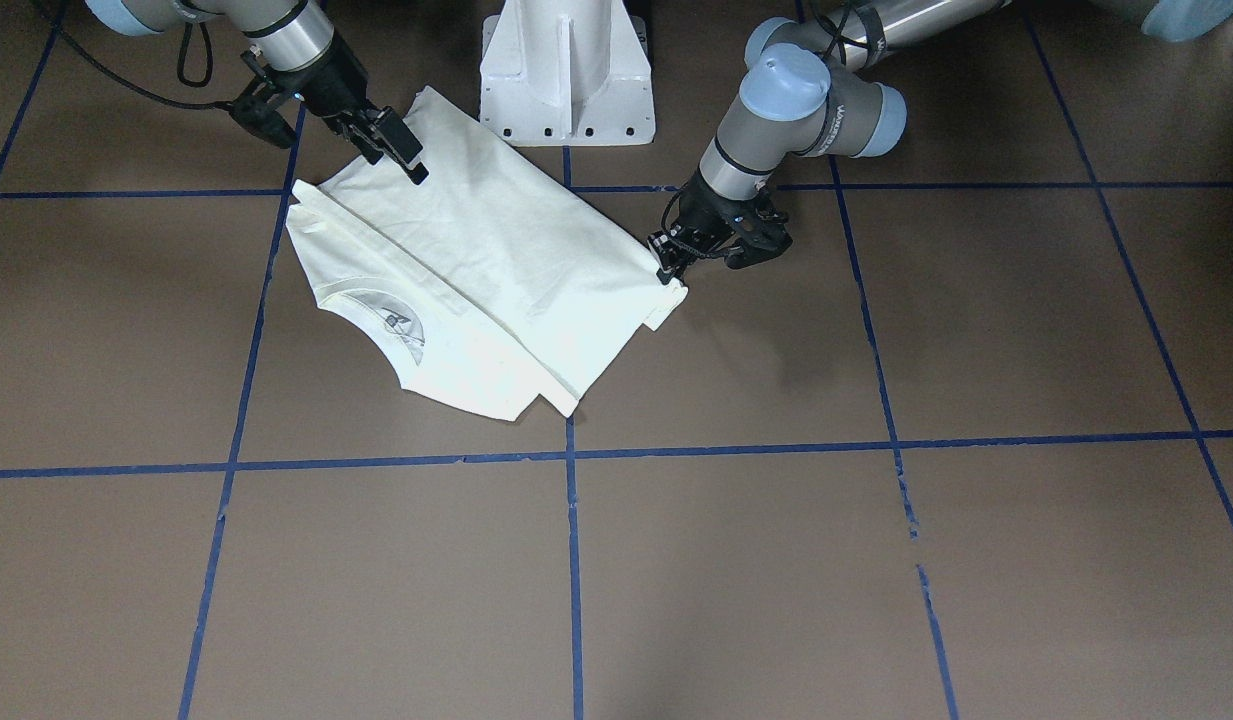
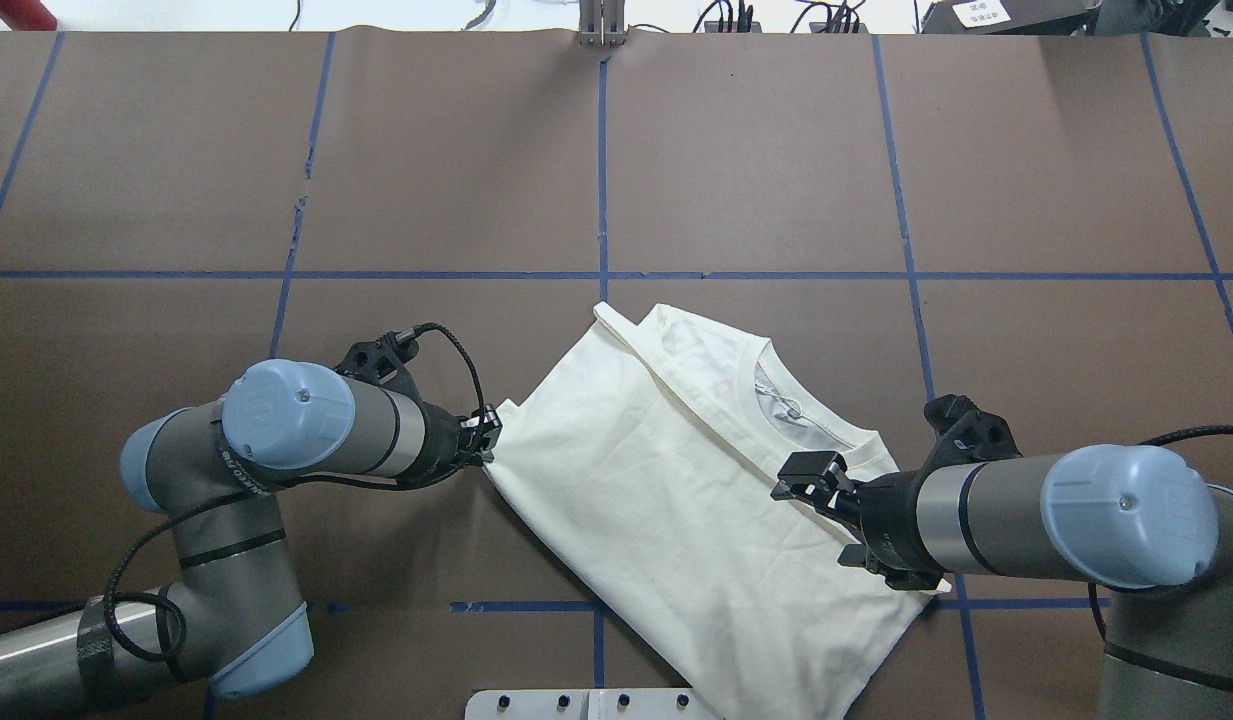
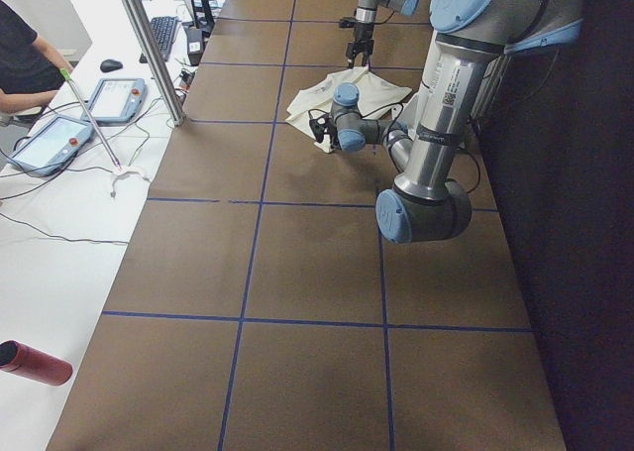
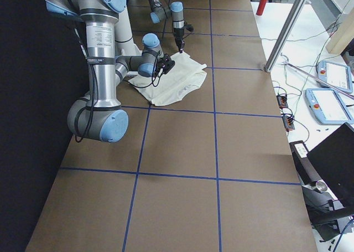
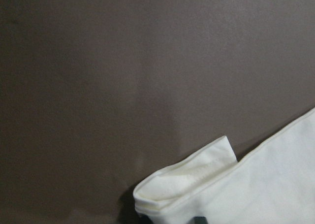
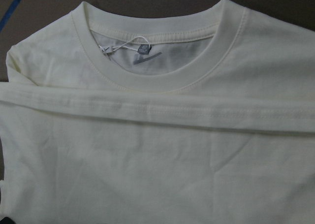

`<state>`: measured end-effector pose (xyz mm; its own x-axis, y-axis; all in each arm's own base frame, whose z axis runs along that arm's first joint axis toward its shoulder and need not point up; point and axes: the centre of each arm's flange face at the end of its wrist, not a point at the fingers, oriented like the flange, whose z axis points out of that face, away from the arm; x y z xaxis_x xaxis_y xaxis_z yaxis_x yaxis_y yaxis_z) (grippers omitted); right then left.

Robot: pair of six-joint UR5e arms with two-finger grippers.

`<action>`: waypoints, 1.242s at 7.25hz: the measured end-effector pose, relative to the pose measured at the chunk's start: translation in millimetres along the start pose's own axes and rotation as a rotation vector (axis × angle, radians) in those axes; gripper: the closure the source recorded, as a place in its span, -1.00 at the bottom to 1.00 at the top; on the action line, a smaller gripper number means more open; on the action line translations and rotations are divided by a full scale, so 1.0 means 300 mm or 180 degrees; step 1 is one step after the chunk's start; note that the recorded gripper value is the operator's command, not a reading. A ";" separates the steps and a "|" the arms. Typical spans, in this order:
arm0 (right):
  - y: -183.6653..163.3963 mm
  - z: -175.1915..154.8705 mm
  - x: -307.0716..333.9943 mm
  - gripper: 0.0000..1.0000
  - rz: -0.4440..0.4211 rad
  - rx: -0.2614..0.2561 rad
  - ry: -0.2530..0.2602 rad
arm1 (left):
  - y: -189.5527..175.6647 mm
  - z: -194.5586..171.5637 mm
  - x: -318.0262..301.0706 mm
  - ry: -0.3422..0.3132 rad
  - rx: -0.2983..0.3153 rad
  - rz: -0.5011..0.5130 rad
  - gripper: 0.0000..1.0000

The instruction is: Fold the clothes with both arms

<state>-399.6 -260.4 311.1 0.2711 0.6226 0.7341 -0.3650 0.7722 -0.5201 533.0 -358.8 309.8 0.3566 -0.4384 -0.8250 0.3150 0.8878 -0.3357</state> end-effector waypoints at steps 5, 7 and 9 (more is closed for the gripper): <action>-0.042 -0.050 -0.128 -1.00 0.0068 0.0098 -0.0315 | -0.522 -0.080 0.336 0.0176 0.0868 0.0219 1.00; -0.008 -0.039 -0.246 -1.00 0.0071 0.0186 -0.0587 | -0.815 -0.022 0.519 0.0300 0.1140 0.0185 -0.10; 0.022 0.048 -0.319 -1.00 0.0039 0.0215 -0.0579 | -0.864 -0.078 0.502 0.0493 0.1148 0.0313 -0.16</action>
<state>-440.8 -316.8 243.7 0.1030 0.5939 0.7979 -0.4279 0.7506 -0.5034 484.6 -651.5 262.0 0.2723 -0.3029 -0.9133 0.5843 0.8062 -0.0932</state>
